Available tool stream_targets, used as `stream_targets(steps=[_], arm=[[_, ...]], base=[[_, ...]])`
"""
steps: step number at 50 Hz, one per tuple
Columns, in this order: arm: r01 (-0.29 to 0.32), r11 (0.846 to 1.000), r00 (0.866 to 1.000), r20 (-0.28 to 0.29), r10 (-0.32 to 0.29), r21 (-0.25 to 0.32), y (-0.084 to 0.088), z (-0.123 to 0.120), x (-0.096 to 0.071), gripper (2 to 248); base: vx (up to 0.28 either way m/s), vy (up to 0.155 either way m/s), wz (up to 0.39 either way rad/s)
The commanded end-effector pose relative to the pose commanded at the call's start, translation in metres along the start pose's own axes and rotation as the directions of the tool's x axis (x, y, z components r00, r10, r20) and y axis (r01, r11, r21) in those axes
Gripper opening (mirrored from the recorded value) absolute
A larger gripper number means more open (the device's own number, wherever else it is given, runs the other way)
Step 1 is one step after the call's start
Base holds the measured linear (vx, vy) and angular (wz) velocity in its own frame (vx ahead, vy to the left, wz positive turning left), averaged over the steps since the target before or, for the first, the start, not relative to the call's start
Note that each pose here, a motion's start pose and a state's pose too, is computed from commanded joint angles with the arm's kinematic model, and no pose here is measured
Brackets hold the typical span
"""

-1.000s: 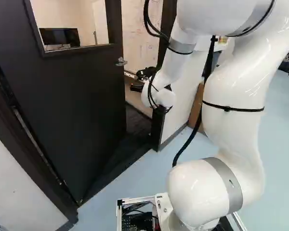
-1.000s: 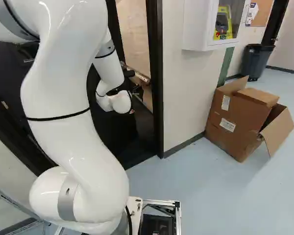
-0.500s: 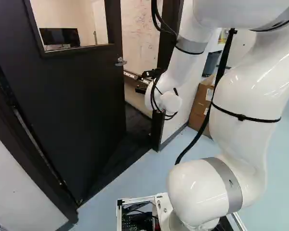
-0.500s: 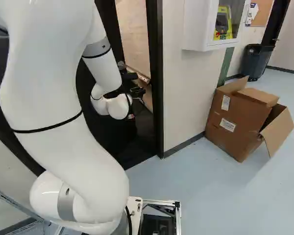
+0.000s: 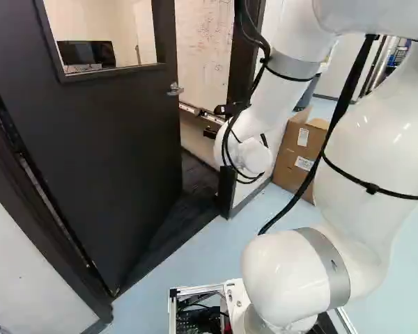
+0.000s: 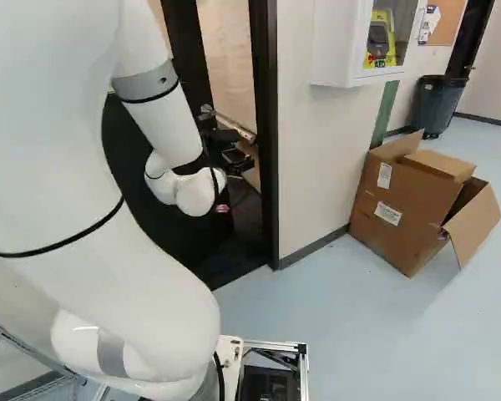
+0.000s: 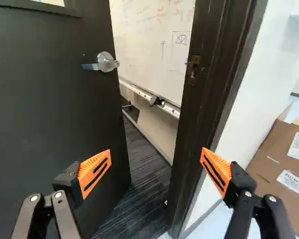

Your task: Open the door and move inside

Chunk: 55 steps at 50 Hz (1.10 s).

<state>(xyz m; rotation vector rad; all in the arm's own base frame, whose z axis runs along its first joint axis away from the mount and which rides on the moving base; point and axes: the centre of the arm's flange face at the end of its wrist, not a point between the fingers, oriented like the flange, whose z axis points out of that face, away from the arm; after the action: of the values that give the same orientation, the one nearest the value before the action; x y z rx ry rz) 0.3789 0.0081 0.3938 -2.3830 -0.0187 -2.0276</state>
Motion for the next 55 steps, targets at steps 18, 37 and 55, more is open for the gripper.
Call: stream_targets(steps=[18, 37, 55], arm=[[-0.009, 1.0, 1.0, -0.002, 0.009, -0.026, 0.006, -0.037, -0.007, 247], [-0.01, 1.0, 1.0, -0.003, 0.01, -0.029, 0.007, -0.047, -0.01, 247], [-0.01, 1.0, 1.0, -0.003, 0.01, -0.029, 0.007, -0.047, -0.01, 247]], base=[[0.0, 0.0, 0.0], [0.0, 0.0, 0.0], [0.0, 0.0, 0.0]])
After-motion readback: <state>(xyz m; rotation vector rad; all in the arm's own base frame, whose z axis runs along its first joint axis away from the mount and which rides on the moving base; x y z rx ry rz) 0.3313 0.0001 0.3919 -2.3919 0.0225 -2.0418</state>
